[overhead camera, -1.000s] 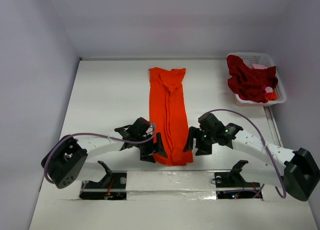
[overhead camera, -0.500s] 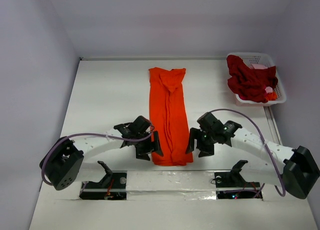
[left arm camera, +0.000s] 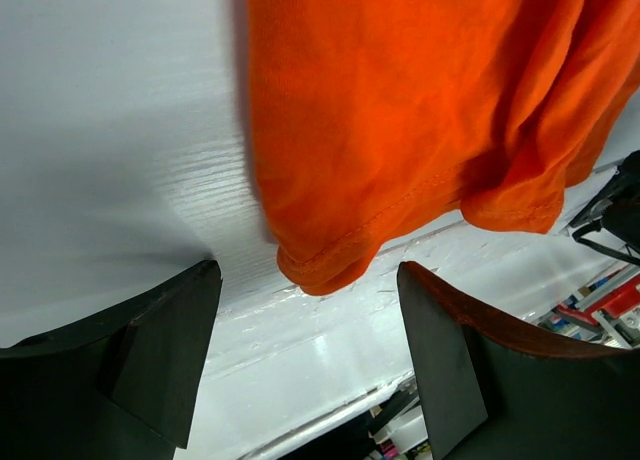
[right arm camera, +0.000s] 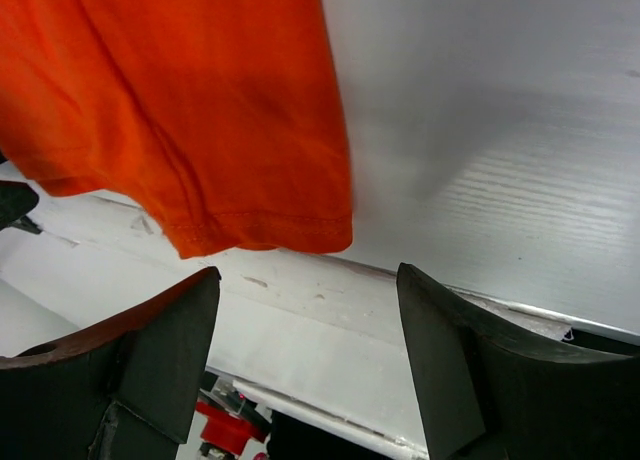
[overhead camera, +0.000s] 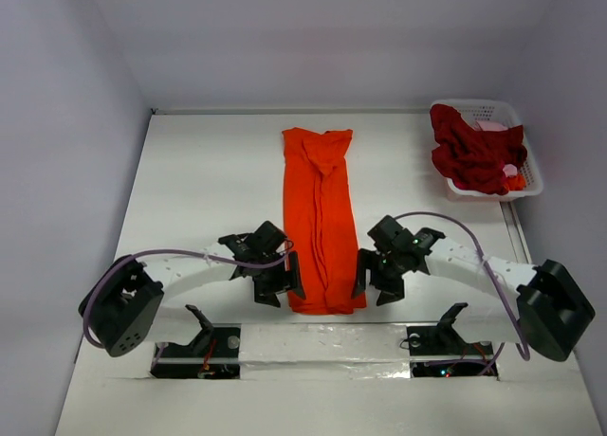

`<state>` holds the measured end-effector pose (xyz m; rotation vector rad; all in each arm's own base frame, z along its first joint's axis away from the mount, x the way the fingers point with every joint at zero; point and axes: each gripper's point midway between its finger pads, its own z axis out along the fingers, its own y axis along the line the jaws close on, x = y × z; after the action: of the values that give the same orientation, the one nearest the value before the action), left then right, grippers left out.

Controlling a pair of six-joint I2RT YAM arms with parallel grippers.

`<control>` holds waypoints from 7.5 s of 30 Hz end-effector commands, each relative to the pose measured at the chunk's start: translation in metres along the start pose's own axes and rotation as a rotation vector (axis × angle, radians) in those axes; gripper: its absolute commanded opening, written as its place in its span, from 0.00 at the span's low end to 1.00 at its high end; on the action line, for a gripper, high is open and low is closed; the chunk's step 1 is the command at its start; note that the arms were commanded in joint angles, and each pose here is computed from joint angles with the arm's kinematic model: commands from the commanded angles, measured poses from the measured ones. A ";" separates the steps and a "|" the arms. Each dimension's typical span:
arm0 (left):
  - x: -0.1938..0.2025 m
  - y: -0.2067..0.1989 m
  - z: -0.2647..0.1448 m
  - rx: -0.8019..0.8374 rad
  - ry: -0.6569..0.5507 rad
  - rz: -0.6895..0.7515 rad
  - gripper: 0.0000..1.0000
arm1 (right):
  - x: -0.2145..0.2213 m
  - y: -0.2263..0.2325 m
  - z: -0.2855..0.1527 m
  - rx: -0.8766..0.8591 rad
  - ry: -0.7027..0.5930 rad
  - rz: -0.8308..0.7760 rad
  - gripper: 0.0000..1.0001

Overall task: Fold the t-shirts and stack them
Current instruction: Grab the bottom of the folded rectangular tshirt with both arms, then fold the folded rectangular tshirt in 1/3 of the way

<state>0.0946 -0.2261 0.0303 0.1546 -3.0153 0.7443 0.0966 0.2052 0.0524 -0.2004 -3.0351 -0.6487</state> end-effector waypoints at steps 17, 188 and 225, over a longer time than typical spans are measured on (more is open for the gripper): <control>-0.009 0.001 0.027 -0.016 0.016 -0.015 0.67 | -0.023 0.017 0.044 -0.058 -0.019 0.011 0.77; -0.213 -0.045 -0.071 0.067 -0.263 -0.024 0.00 | -0.190 0.114 -0.027 -0.085 -0.284 -0.047 0.00; -0.259 -0.043 -0.070 0.067 -0.274 -0.012 0.00 | -0.228 0.112 -0.022 -0.076 -0.287 -0.039 0.00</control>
<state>0.3446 -0.2065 0.0806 0.3409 -3.2071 0.8407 0.3269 0.2667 0.0902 -0.2921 -3.2718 -0.7599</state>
